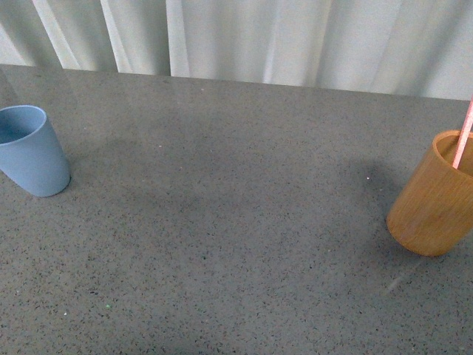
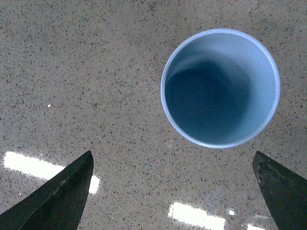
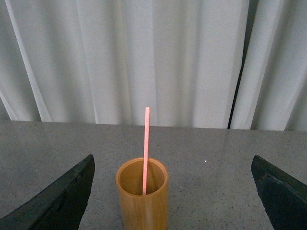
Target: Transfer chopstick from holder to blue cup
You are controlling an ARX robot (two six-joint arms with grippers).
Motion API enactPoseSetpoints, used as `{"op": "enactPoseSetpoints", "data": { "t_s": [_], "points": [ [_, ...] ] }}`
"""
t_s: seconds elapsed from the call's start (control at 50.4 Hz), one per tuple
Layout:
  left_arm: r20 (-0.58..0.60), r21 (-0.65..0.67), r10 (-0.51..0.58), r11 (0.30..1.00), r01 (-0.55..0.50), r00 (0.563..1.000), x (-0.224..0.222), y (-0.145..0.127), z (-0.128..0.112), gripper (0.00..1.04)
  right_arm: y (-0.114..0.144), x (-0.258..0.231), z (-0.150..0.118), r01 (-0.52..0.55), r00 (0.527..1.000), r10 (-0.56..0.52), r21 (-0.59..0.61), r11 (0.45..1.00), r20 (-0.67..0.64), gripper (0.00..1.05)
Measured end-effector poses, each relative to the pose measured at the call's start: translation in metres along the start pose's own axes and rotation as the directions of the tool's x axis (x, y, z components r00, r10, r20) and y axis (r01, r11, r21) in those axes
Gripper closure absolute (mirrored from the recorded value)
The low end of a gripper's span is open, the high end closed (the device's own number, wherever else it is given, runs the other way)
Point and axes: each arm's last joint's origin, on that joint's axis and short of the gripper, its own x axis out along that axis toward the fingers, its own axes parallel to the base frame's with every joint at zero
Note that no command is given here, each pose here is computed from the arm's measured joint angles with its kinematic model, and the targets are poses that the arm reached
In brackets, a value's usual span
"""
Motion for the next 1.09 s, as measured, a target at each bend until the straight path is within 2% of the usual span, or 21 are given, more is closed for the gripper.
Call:
{"op": "enactPoseSetpoints", "data": {
  "t_s": [0.258, 0.734, 0.892, 1.091],
  "points": [
    [0.008, 0.011, 0.026, 1.000, -0.027, 1.000, 0.019, -0.008, 0.014, 0.07, 0.000, 0.000, 0.000, 0.000, 1.000, 0.000, 0.000, 1.000, 0.000, 0.10],
    [-0.033, 0.014, 0.083, 0.996, -0.083, 0.996, 0.055, -0.016, 0.017, 0.07, 0.000, 0.000, 0.000, 0.000, 1.000, 0.000, 0.000, 1.000, 0.000, 0.10],
    [-0.033, 0.027, 0.075, 0.997, -0.074, 0.997, 0.059, -0.022, 0.015, 0.28, 0.000, 0.000, 0.000, 0.000, 1.000, 0.000, 0.000, 1.000, 0.000, 0.10],
    [-0.073, 0.062, 0.010, 0.998, -0.005, 0.997, 0.058, -0.036, 0.003, 0.64, 0.000, 0.000, 0.000, 0.000, 1.000, 0.000, 0.000, 1.000, 0.000, 0.10]
  ]
}}
